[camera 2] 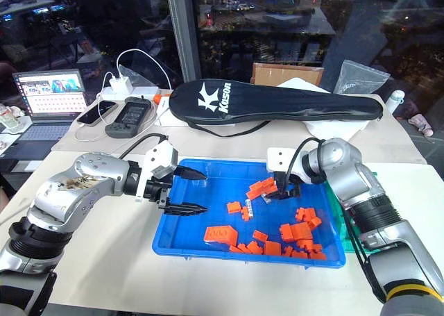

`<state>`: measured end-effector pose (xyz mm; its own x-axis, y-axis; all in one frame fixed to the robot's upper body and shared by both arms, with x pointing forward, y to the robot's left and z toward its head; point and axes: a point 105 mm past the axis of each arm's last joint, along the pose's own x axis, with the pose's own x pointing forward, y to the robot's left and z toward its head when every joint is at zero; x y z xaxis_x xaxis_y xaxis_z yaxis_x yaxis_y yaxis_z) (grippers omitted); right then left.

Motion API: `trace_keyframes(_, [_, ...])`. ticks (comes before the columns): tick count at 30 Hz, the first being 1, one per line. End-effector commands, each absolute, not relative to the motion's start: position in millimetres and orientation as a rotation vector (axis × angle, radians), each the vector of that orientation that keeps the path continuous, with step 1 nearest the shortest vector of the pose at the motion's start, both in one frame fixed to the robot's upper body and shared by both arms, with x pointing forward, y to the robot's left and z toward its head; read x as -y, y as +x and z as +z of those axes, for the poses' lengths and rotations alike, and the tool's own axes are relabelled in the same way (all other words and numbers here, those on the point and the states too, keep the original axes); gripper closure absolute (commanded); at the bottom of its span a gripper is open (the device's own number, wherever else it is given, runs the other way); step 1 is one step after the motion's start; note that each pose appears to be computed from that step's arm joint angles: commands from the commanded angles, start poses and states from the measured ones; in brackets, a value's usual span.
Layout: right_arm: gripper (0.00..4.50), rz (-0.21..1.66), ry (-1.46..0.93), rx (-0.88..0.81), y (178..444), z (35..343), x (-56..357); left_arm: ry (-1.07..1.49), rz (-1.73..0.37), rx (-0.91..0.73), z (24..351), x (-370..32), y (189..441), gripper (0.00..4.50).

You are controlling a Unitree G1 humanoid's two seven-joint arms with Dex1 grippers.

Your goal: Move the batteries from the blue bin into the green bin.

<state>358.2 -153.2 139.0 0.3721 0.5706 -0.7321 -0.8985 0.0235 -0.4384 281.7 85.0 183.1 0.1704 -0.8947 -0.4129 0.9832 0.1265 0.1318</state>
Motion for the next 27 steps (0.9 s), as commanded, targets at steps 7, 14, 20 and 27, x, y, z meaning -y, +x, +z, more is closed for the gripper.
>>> trace_keyframes(7, [3.49,1.197,-1.045,-0.341,359.3,147.9,147.5,0.44,-1.375,-0.213,192.3,-86.1,279.9,0.0])
trace_keyframes(14, [4.05,1.155,-1.089,-0.357,354.6,161.4,168.5,0.431,-1.36,-0.221,191.1,-87.5,280.8,0.0])
trace_keyframes(20, [4.05,1.123,-1.097,-0.43,345.1,162.9,192.7,0.434,-1.36,-0.226,190.5,-88.9,281.8,0.0])
trace_keyframes(27, [3.04,0.986,-1.113,-0.507,351.6,162.6,221.0,0.445,-1.365,-0.226,189.1,-87.7,283.2,0.0])
